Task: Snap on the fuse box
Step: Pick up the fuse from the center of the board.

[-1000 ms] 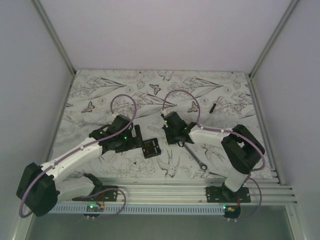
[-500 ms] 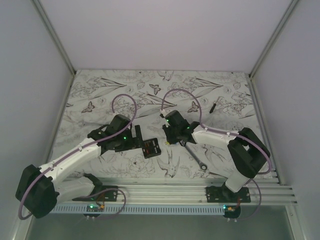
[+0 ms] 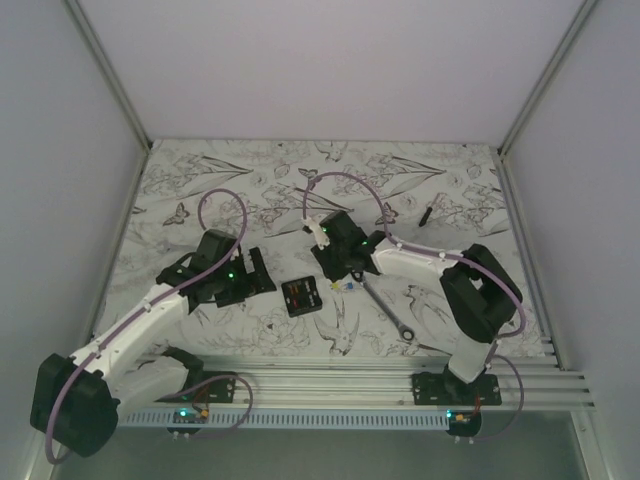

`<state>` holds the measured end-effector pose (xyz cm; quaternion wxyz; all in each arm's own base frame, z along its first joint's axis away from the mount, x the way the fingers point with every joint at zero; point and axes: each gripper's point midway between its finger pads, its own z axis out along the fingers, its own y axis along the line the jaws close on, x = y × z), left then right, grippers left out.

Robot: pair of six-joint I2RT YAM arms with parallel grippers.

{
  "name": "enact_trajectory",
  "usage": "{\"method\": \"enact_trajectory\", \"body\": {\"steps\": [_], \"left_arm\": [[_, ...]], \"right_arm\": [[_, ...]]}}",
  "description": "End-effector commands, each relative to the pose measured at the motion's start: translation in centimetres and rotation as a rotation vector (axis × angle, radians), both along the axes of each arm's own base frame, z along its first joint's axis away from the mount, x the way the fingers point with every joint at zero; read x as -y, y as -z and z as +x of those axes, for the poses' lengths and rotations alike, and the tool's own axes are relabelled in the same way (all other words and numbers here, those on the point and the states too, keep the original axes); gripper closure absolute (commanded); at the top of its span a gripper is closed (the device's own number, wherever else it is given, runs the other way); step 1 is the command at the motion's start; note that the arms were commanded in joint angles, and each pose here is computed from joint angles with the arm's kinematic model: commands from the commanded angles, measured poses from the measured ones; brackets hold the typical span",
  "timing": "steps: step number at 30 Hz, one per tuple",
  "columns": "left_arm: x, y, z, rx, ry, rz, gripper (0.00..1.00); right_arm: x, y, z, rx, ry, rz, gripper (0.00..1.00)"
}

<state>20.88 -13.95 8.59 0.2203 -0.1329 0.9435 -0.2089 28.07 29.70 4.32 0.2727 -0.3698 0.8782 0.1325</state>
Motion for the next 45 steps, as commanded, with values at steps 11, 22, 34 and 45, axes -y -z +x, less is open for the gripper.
{"method": "enact_trajectory", "body": {"steps": [11, 22, 34, 45], "left_arm": [[0.1, 0.3, -0.9, -0.028, 0.027, -0.032, 0.01], [0.6, 0.2, -1.2, -0.044, 0.044, -0.056, 0.00], [0.9, 0.2, -1.2, -0.055, 0.049, -0.068, 0.00], [0.8, 0.4, -1.2, -0.064, 0.037, -0.064, 0.00]], "right_arm": [[0.3, 2.7, -1.2, -0.096, -0.039, -0.007, 0.75], [1.9, 2.9, -3.8, -0.151, -0.031, -0.002, 0.71], [2.2, 2.7, -4.3, -0.152, -0.035, 0.001, 0.60], [3.4, 3.2, -4.4, -0.065, 0.001, -0.136, 0.59]]}}
